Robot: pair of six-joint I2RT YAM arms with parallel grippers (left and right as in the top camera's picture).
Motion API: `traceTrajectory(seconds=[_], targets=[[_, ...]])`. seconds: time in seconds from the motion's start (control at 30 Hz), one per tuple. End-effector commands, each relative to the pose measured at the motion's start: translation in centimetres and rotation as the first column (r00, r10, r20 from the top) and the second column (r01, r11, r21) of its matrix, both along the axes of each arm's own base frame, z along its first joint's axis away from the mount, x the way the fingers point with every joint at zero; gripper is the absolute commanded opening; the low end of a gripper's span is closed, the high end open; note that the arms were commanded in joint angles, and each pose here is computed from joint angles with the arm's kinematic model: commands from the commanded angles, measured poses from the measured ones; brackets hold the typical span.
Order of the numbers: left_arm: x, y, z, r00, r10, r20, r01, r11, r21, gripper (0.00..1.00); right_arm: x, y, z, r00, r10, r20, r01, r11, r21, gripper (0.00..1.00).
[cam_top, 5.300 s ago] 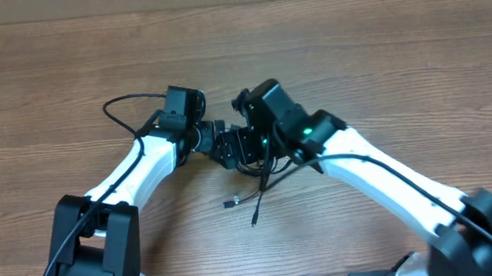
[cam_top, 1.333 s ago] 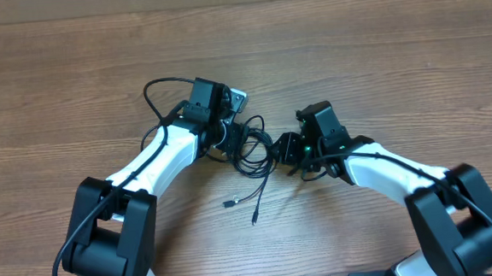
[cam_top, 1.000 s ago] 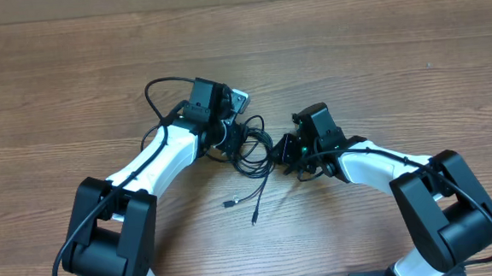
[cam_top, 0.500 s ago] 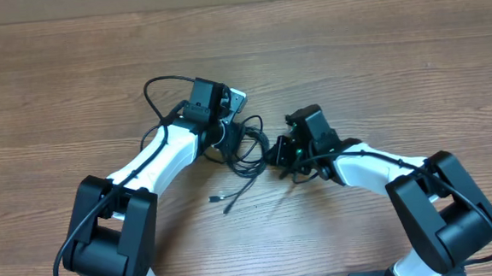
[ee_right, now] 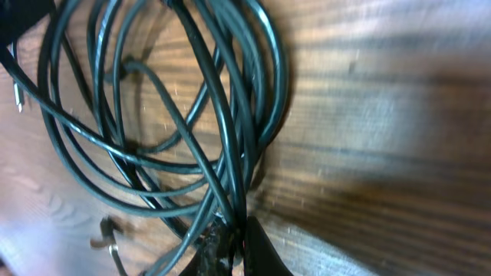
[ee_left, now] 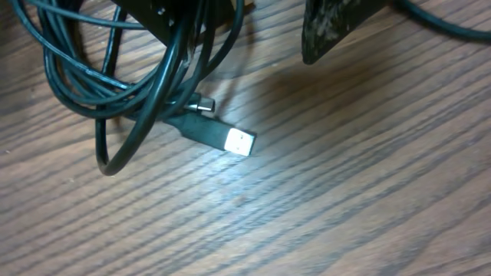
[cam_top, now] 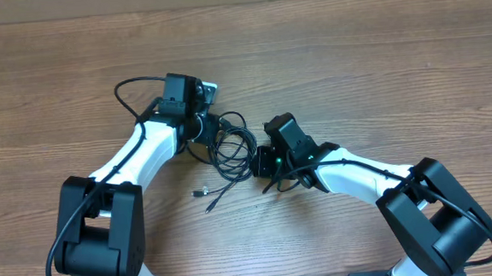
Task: Untangle cables
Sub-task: 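Grip the loops with the right gripper and press both grippers together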
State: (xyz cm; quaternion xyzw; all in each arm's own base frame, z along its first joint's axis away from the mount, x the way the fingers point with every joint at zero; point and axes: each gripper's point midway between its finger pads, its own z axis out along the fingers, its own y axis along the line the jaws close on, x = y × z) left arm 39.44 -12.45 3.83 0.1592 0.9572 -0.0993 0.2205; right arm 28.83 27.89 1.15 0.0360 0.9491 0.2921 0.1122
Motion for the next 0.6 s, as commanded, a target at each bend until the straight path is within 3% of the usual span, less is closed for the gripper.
traceTrajectory(seconds=[0.0, 0.17, 0.27, 0.57], targets=[[-0.5, -0.2, -0.8, 0.999, 0.022, -0.038, -0.023, 0.999, -0.039, 0.48, 1.7, -0.4, 0.4, 0.997, -0.020, 0.074, 0.025, 0.997, -0.067, 0.06], [-0.5, -0.4, -0.7, 0.999, 0.014, -0.042, -0.016, 0.998, -0.055, 0.50, 1.5, -1.0, -0.1, 0.998, -0.042, 0.054, 0.047, 0.994, -0.095, 0.27], [-0.6, -0.6, -0.7, 0.999, 0.008, -0.043, -0.011, 0.998, -0.066, 0.52, 1.7, -2.0, -0.5, 0.994, -0.103, 0.047, 0.109, 0.985, -0.134, 0.34], [-0.7, -1.1, -0.5, 0.999, -0.006, -0.047, 0.002, 0.996, -0.093, 0.54, 1.0, -3.6, -1.2, 0.981, -0.194, -0.011, 0.187, 0.961, -0.204, 0.37]])
